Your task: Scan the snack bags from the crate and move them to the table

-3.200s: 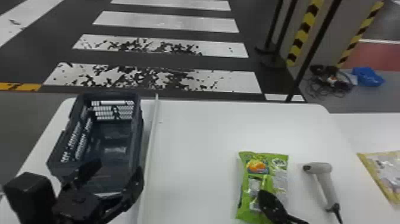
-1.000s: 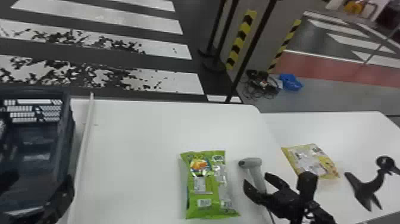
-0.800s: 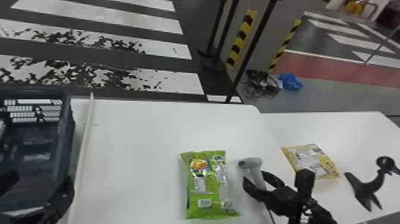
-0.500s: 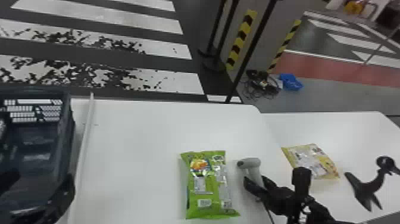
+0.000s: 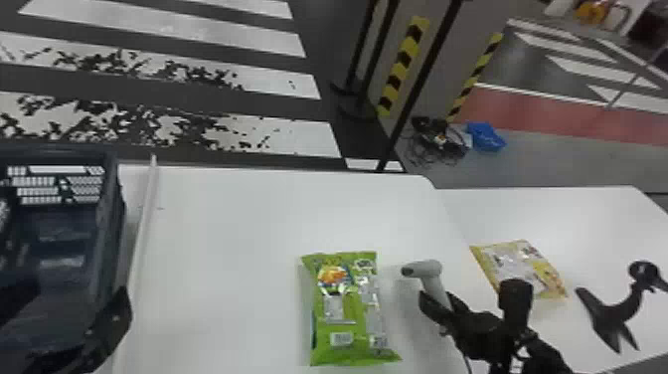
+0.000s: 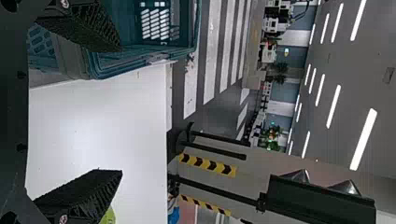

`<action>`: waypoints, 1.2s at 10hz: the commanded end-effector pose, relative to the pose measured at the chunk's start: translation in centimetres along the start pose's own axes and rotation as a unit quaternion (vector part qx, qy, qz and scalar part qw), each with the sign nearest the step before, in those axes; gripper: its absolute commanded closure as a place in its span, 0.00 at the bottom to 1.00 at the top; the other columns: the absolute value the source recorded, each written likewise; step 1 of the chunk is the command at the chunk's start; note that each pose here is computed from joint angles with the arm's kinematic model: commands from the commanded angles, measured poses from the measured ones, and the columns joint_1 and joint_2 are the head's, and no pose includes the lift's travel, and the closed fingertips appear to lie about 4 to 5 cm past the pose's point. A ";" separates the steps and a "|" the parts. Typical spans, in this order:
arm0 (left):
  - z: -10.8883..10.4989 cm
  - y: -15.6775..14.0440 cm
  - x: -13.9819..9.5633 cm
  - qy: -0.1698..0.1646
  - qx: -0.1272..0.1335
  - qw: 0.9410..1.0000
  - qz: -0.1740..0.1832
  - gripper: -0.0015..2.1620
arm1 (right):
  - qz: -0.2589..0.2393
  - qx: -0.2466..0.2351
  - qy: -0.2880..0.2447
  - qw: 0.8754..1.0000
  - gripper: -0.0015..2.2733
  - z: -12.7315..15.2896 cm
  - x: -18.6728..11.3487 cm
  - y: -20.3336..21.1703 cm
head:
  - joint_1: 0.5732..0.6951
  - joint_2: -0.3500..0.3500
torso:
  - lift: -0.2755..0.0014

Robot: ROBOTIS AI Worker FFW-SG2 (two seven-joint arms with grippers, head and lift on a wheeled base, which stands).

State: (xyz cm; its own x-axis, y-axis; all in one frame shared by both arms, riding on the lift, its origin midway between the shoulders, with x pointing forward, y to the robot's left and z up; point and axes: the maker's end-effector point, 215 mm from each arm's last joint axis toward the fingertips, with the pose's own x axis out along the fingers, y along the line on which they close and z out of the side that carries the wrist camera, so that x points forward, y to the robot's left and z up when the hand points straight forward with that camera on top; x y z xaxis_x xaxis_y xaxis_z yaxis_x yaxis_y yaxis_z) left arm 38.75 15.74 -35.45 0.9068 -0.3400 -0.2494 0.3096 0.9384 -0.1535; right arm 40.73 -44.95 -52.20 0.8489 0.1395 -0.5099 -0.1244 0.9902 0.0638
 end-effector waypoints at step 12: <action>0.7 1.1 0.4 -0.008 0.015 1.000 0.014 0.03 | -0.013 0.114 -0.038 0.993 0.99 -1.1 -10.0 12.6 | 1.00 0.03 | 0.65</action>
State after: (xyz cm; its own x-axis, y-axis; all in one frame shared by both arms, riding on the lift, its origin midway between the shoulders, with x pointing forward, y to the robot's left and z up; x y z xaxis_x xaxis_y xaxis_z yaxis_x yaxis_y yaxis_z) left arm 39.62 16.52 -35.21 0.9174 -0.3165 -0.2412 0.2958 0.9478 -0.1189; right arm 30.36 -35.19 -47.46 0.8884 0.0873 -0.4506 0.0253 0.9709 0.2380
